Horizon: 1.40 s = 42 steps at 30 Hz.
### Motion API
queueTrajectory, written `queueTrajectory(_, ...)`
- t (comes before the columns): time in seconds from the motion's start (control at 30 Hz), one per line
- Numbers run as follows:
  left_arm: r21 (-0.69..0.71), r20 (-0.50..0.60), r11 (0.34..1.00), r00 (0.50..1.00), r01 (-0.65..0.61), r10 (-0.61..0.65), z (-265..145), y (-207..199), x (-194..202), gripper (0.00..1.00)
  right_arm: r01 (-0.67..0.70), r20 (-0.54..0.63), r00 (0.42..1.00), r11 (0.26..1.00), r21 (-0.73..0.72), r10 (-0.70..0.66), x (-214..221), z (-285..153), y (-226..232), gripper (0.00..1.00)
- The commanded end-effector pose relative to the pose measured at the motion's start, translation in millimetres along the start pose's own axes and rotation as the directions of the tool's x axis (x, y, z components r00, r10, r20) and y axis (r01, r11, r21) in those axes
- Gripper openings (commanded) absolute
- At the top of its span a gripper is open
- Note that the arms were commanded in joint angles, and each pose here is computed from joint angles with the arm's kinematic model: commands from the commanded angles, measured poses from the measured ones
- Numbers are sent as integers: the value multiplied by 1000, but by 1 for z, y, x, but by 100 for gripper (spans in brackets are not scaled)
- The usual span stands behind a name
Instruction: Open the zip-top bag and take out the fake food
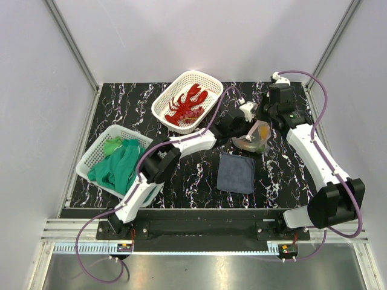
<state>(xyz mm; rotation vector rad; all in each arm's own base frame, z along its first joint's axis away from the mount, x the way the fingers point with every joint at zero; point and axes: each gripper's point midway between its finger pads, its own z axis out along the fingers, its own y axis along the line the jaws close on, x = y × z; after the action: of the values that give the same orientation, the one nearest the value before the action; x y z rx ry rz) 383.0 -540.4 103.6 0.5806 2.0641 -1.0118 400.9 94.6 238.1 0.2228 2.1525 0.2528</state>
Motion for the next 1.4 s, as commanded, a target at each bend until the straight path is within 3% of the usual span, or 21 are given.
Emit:
queueTrajectory(0.0, -28, 131, 995, 986, -97, 100, -38, -20, -61, 0, 6, 119, 993, 1000, 8, -7, -32, -16, 2, 0)
queueTrajectory(0.57, -110, 114, 990, 988, -88, 101, -114, -44, -104, 0, 12, 179, 983, 994, 112, -32, -56, -16, -24, 0)
queueTrajectory(0.77, -57, 178, 992, 977, -112, 120, -158, -67, -134, 0, 10, 179, 983, 988, 152, -37, -62, -10, -40, 0)
queueTrajectory(0.97, -9, 249, 998, 966, -66, 66, -187, -68, -172, 0, -19, 164, 986, 997, 76, 6, -58, -10, -27, 0)
queueTrajectory(1.13, 34, 243, 999, 970, -33, 24, -181, -65, -182, 0, -43, 128, 991, 999, -21, 46, -51, -6, -10, 0)
queueTrajectory(1.37, -4, 310, 999, 950, -33, 33, -206, -57, -207, 0, -3, 156, 988, 999, 48, -5, -57, -5, -23, 0)
